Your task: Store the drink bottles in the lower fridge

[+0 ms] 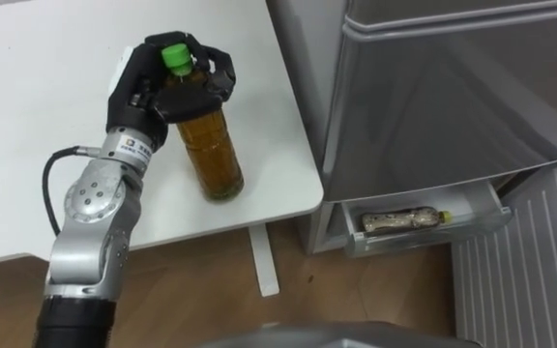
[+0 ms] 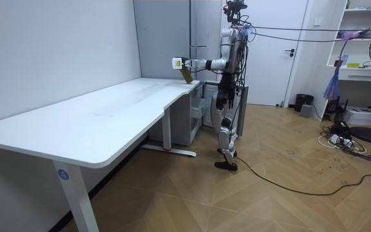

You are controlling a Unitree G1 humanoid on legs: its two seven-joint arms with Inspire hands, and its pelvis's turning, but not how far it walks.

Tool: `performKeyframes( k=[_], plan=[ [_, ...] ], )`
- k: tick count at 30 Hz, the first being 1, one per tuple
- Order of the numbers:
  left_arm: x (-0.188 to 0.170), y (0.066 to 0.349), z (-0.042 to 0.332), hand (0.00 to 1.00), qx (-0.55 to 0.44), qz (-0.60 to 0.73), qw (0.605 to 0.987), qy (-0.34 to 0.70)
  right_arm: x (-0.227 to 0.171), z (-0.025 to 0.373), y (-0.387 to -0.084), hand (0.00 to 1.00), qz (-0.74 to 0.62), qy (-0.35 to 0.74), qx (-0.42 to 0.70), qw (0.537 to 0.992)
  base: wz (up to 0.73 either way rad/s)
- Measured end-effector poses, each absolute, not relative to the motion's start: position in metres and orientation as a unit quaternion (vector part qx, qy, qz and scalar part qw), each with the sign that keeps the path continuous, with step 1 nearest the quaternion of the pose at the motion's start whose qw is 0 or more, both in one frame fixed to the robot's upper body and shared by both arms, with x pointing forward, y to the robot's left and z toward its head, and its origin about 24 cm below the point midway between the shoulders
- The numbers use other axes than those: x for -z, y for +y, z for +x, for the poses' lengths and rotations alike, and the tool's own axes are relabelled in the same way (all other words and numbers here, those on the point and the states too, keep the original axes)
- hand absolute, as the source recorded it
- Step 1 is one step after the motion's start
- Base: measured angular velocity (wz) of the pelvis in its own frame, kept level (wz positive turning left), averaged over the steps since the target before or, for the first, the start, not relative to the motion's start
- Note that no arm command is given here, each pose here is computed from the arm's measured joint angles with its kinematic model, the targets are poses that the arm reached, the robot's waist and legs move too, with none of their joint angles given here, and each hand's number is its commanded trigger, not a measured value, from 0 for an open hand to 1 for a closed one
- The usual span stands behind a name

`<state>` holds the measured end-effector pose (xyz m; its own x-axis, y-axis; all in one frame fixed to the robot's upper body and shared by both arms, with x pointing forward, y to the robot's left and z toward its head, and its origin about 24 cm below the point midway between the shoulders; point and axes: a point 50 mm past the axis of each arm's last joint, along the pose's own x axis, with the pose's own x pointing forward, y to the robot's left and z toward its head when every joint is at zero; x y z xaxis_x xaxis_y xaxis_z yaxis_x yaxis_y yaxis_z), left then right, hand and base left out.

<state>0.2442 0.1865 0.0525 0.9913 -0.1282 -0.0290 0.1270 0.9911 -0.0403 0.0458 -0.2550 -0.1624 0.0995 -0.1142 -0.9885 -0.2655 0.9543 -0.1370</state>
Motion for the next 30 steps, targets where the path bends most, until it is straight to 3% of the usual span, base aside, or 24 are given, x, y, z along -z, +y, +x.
performKeyframes(
  k=[8, 12, 17, 20, 30],
  plan=[
    [-0.053, 0.171, 0.246, 1.00, 0.092, -0.046, 0.995, 0.007, 0.144, 0.103, -0.250, 0.00, -0.212, 0.566, -0.098, 0.791, -0.01],
    [-0.053, 0.166, 0.246, 1.00, 0.097, -0.054, 0.994, 0.007, 0.137, 0.114, -0.246, 0.00, -0.224, 0.543, -0.125, 0.799, -0.04],
    [-0.051, 0.162, 0.244, 1.00, 0.105, -0.065, 0.992, 0.011, 0.121, 0.145, -0.204, 0.00, -0.176, 0.447, -0.184, 0.858, 0.01],
    [-0.050, 0.160, 0.243, 1.00, 0.116, -0.067, 0.991, 0.013, 0.121, 0.146, -0.186, 0.00, -0.124, 0.432, -0.207, 0.869, 0.17],
    [-0.048, 0.152, 0.241, 1.00, 0.141, -0.082, 0.987, 0.016, 0.116, 0.150, -0.178, 0.00, -0.088, 0.418, -0.251, 0.869, 0.03]
  ],
)
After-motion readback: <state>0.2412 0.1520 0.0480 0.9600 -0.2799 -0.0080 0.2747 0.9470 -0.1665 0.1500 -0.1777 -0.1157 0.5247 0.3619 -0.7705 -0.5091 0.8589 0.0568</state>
